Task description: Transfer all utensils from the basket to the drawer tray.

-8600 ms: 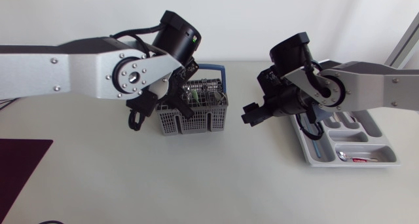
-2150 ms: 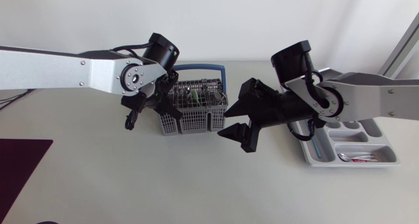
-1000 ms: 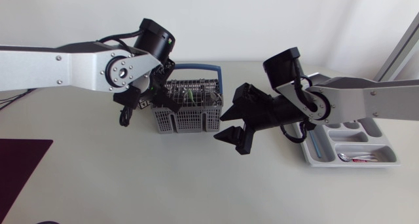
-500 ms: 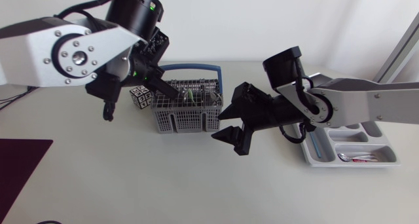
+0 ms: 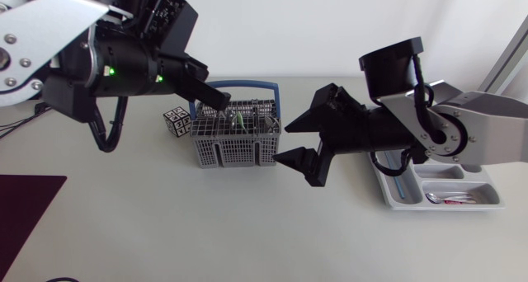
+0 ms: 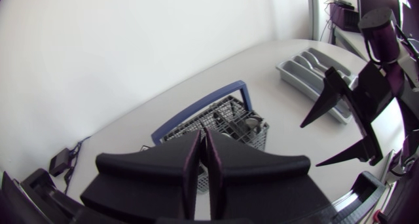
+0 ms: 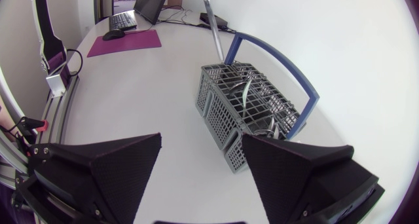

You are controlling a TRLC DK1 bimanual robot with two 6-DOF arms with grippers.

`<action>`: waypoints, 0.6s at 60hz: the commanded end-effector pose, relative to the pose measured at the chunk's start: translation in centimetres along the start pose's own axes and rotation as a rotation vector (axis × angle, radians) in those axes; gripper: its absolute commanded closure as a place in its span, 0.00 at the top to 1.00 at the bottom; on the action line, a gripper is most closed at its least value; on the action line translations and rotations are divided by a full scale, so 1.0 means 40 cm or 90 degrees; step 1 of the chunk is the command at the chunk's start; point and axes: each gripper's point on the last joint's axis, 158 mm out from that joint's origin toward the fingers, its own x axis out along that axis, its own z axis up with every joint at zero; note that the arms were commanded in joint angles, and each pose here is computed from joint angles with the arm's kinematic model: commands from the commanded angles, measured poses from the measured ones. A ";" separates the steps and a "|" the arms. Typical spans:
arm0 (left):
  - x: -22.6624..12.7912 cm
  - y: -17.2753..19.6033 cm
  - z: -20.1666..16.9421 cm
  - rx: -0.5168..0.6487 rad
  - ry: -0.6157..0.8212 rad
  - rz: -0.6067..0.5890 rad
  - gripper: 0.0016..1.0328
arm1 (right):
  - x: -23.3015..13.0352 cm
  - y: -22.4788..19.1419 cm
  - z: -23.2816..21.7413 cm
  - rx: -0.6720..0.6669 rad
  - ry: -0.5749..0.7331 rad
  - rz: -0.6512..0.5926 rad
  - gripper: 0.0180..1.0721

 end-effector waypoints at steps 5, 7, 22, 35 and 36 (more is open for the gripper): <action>0.029 -0.053 -0.046 -0.052 0.033 -0.094 0.03 | -0.011 -0.015 0.008 0.034 -0.009 -0.019 0.86; 0.034 -0.057 -0.048 -0.058 0.039 -0.107 0.03 | -0.011 -0.017 0.015 0.041 -0.012 -0.020 0.86; 0.074 -0.117 -0.076 -0.145 0.097 -0.273 0.03 | 0.002 -0.030 0.066 0.061 -0.031 -0.034 0.85; 0.085 -0.149 -0.079 -0.191 0.121 -0.355 0.03 | 0.037 -0.014 0.093 0.053 -0.024 -0.030 0.72; 0.084 -0.153 -0.077 -0.193 0.122 -0.362 0.03 | 0.040 -0.015 0.094 0.052 -0.024 -0.030 0.72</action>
